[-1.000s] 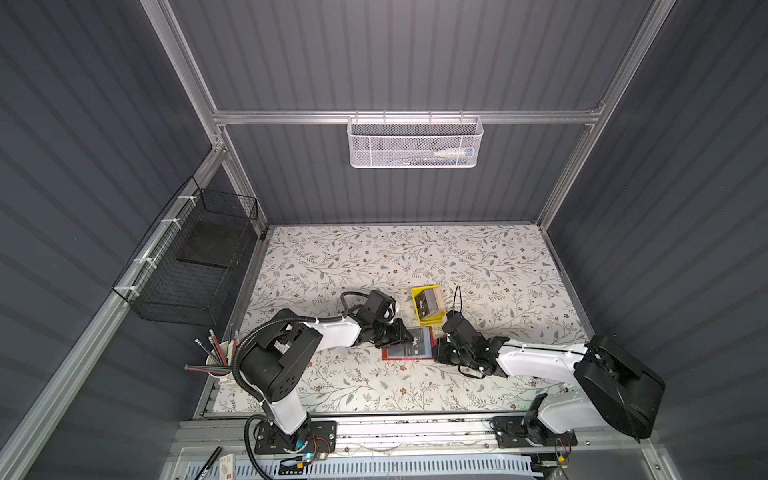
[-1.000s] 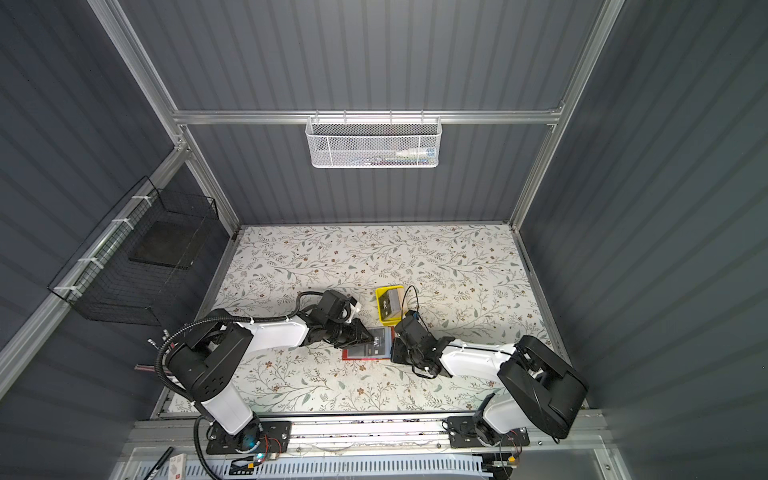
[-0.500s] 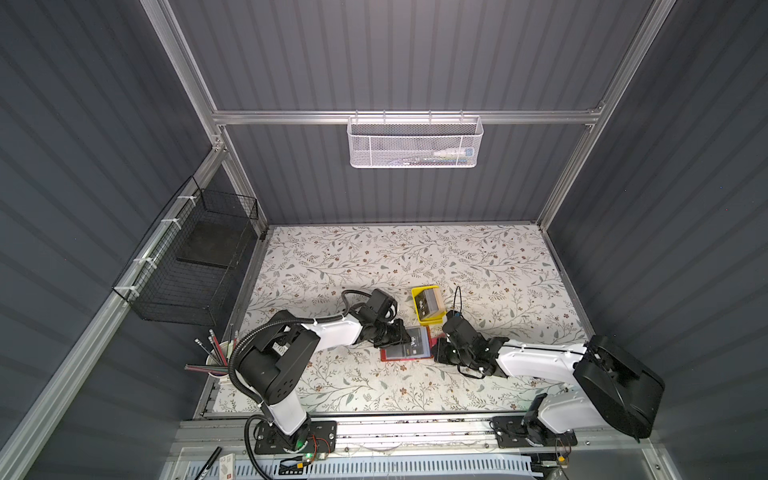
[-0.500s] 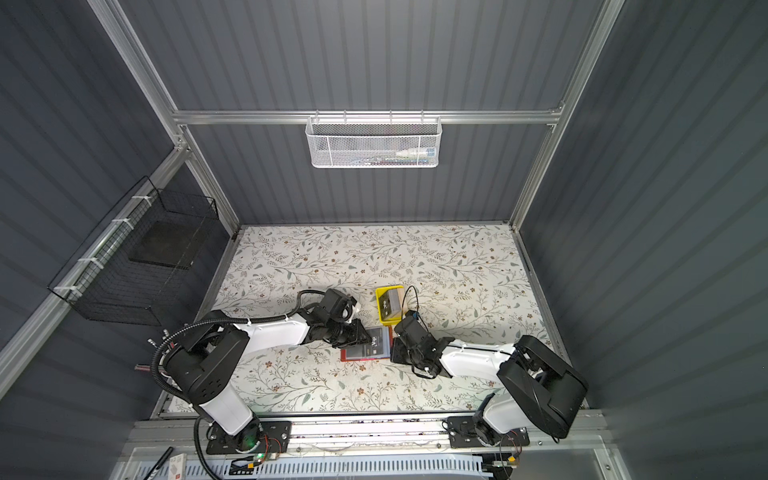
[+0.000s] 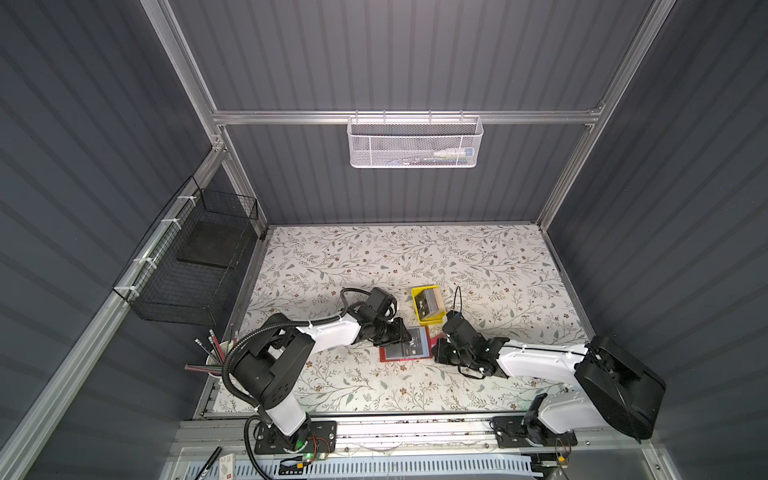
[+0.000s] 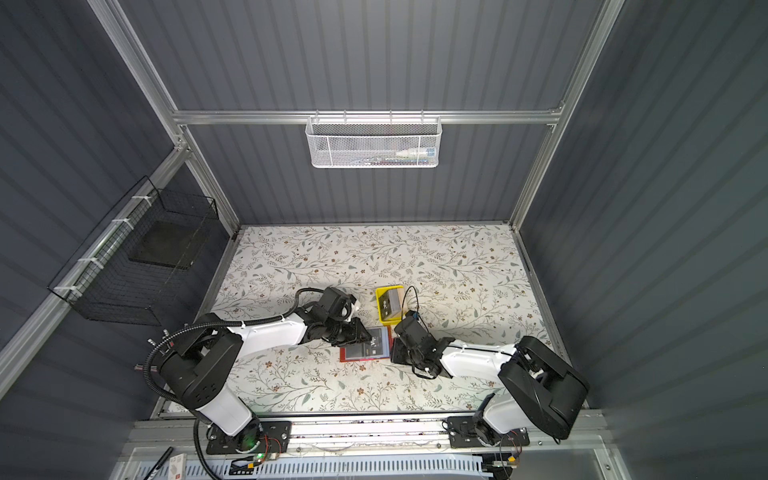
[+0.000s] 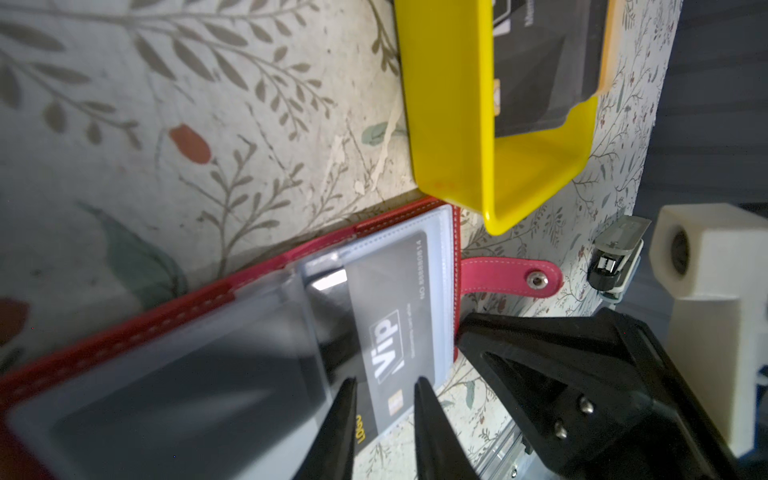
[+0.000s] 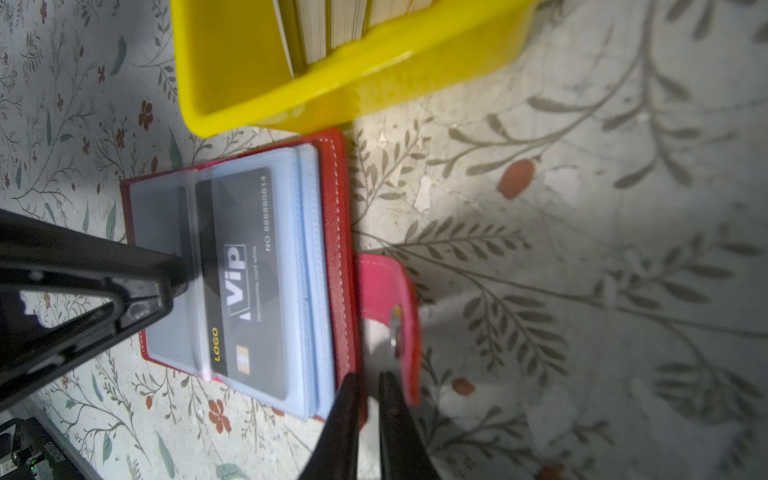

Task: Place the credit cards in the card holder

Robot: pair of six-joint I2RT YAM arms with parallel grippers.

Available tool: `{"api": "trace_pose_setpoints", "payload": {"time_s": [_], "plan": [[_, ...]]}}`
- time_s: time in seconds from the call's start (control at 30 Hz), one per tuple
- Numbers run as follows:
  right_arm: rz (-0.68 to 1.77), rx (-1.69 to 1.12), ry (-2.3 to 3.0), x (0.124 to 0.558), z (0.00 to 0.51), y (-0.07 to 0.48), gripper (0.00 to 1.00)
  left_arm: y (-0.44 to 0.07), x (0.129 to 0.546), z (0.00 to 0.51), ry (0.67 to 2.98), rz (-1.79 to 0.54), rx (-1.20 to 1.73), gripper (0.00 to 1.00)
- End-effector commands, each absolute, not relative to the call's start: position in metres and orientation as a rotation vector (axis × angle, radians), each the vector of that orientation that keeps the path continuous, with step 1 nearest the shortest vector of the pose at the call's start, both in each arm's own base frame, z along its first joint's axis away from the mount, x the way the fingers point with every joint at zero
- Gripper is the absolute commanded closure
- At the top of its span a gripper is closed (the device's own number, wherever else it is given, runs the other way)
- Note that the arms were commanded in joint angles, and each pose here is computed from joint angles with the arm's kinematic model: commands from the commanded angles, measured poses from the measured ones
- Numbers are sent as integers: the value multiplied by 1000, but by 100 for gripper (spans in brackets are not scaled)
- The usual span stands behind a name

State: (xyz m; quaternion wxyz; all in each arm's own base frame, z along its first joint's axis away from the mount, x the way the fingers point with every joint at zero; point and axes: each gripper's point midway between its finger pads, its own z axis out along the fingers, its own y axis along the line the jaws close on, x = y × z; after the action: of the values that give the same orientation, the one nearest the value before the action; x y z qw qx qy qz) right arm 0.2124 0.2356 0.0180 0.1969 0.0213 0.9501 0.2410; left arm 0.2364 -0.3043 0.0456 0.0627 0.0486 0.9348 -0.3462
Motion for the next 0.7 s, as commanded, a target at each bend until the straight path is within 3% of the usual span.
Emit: {"api": "trace_pose_setpoints", "payload": {"time_s": [0.0,0.67], "plan": [[630,7,2697,204,20,230,85,-299,236,54,2814,-995,189,74],[673,-110,2698,221,26,269,86,-297,231,37,2854,-989,165,74]]}}
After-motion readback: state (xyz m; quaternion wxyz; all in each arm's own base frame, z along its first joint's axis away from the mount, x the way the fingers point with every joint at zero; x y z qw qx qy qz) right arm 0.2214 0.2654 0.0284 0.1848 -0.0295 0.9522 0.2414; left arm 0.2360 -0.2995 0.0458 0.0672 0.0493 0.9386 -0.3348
